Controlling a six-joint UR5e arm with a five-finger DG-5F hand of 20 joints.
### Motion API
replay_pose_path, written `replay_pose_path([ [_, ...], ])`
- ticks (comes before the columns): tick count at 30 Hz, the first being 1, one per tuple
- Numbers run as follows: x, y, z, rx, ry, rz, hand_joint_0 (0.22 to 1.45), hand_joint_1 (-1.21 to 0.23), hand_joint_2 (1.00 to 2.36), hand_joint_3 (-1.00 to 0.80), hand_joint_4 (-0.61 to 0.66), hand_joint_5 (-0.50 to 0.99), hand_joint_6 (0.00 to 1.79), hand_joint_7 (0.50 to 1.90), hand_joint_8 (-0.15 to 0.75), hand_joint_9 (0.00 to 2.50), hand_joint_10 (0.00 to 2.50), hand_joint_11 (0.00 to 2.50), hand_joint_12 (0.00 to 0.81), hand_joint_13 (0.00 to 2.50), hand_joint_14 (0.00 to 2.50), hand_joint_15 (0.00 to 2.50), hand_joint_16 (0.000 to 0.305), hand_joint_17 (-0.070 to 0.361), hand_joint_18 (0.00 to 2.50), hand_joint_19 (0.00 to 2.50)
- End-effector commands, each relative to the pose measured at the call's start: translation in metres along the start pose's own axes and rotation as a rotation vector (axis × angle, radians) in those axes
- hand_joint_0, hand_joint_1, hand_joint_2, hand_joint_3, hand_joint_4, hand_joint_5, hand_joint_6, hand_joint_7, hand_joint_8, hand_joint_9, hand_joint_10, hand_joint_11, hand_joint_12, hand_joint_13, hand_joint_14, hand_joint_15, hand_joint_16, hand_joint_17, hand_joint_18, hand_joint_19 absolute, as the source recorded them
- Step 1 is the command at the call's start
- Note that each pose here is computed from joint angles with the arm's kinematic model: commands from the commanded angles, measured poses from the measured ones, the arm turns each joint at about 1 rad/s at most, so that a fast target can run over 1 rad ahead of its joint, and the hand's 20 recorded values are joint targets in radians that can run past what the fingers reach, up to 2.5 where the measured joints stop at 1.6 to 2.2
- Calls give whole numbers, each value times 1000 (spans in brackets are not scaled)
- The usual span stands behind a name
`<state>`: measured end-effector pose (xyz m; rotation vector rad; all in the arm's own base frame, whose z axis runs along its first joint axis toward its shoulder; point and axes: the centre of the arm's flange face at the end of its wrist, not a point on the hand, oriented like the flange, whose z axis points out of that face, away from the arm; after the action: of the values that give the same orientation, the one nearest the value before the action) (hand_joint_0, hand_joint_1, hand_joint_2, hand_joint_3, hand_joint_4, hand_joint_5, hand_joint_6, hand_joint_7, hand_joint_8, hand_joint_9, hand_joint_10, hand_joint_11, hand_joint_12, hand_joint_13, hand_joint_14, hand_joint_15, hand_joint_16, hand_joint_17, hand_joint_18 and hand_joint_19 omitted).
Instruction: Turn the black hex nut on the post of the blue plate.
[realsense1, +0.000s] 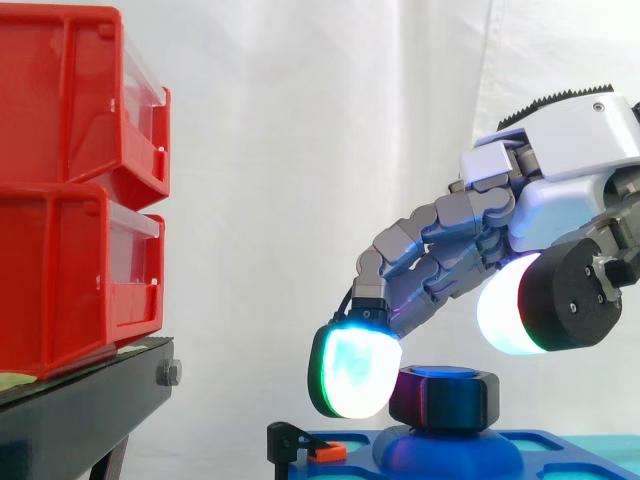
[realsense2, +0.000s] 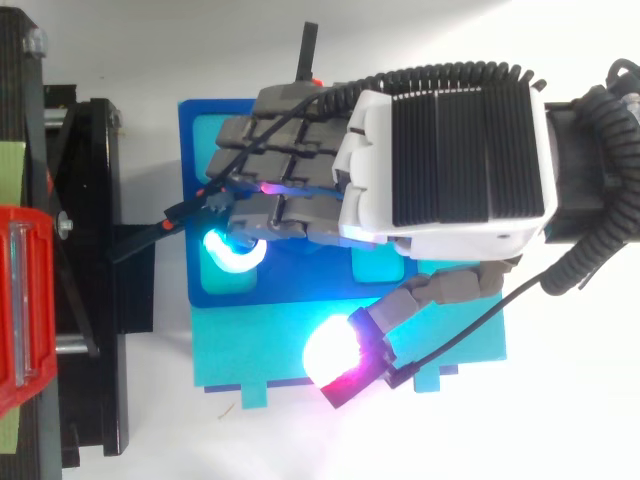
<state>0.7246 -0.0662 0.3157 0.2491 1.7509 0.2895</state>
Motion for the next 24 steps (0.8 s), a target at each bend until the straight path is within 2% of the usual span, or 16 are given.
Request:
replay_pose_path([
  [1, 1, -1, 0, 1, 3, 0, 463, -490, 1000, -500, 243, -180, 503, 835, 286, 397, 0, 0, 395, 329, 0, 16, 51, 116, 199, 176],
  [10, 1, -9, -4, 16, 30, 1, 464, -490, 1000, -500, 240, -181, 503, 830, 283, 395, 1, 0, 394, 329, 0, 20, 51, 116, 198, 175],
  [16, 0, -14, -6, 12, 38, 3, 463, -489, 1000, -500, 242, -181, 503, 834, 284, 399, 0, 0, 394, 329, 0, 16, 51, 116, 199, 176],
  [24, -4, -24, -9, 7, 35, 8, 463, -490, 1000, -500, 242, -181, 502, 835, 285, 398, 0, 0, 394, 331, 0, 10, 51, 116, 198, 176],
])
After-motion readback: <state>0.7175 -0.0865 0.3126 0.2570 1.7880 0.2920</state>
